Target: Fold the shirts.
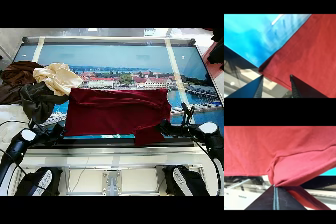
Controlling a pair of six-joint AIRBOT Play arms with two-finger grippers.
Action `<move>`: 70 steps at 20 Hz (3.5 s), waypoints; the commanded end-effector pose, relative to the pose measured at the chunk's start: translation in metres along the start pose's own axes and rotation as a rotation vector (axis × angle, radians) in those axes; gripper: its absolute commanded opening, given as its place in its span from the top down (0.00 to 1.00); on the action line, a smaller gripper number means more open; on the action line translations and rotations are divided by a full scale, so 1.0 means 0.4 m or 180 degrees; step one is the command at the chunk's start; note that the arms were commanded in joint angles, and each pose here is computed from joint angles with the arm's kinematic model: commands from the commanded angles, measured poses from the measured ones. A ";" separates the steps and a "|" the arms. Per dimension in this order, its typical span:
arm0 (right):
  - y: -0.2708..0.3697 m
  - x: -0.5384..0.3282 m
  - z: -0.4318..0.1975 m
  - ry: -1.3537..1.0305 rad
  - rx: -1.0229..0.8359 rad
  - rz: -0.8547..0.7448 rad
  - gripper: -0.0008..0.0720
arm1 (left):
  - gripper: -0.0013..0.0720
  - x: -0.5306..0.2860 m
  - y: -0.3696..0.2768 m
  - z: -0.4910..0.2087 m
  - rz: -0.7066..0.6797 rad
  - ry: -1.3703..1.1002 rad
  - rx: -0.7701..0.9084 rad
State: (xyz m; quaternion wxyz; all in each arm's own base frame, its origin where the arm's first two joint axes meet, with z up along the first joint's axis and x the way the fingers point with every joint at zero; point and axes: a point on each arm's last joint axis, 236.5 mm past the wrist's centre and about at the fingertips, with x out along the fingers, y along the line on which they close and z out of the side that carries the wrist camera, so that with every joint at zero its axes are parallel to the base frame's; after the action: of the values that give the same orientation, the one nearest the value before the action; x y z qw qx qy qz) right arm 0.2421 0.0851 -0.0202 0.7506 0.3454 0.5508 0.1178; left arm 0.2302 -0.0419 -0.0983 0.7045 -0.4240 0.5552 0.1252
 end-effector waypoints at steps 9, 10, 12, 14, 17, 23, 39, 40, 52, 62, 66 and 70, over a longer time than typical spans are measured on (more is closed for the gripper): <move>0.006 -0.002 0.010 -0.0054 0.0005 0.0023 0.96 | 0.97 0.028 0.003 0.035 -0.0001 -0.0113 -0.0112; 0.008 -0.003 0.011 -0.0059 0.0005 0.0033 0.96 | 0.97 0.026 -0.010 0.049 -0.0068 -0.0183 -0.0123; 0.016 -0.010 0.015 -0.0073 -0.0029 0.0041 0.96 | 0.97 0.013 -0.044 0.078 -0.0186 -0.0301 -0.0051; 0.029 -0.027 0.021 -0.0089 -0.0120 0.0031 0.96 | 0.97 -0.017 -0.089 0.111 -0.0264 -0.0394 0.0175; 0.044 -0.073 0.054 -0.0178 -0.0368 -0.0112 0.96 | 0.97 -0.105 -0.204 0.195 -0.0507 -0.0695 0.0421; 0.136 -0.167 0.170 -0.0671 -0.0648 -0.0070 0.96 | 0.97 -0.267 -0.379 0.272 -0.0837 -0.1110 0.1107; 0.004 -0.022 0.564 -0.1061 -0.0290 -0.0332 0.96 | 0.97 0.037 -0.581 0.396 -0.0176 -0.0781 0.2181; -0.011 0.010 0.569 -0.1011 -0.0290 -0.0354 0.96 | 0.97 0.060 -0.569 0.394 -0.0136 -0.0726 0.2169; -0.148 0.224 0.539 -0.0624 -0.0151 -0.0643 0.96 | 0.95 0.139 -0.616 0.378 -0.0298 -0.0800 0.2166; 0.017 -0.048 0.613 -0.0831 -0.1148 -0.0613 0.52 | 0.16 -0.103 -0.847 0.397 -0.0974 -0.1162 0.2170; -0.115 -0.135 0.663 -0.1041 -0.0950 -0.1099 0.38 | 0.16 -0.181 -0.968 0.348 -0.1462 -0.1412 0.2637; -0.229 -0.085 0.667 -0.0924 -0.0386 -0.0912 0.06 | 0.15 -0.182 -1.064 0.193 -0.1642 -0.1687 0.4128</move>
State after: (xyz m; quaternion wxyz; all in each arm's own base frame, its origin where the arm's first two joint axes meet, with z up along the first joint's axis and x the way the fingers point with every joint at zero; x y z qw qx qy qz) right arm 0.4554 -0.0864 0.0075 0.8667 0.1857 0.4629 0.0105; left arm 0.5417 -0.1817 0.1438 0.9273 -0.1168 0.2782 -0.2216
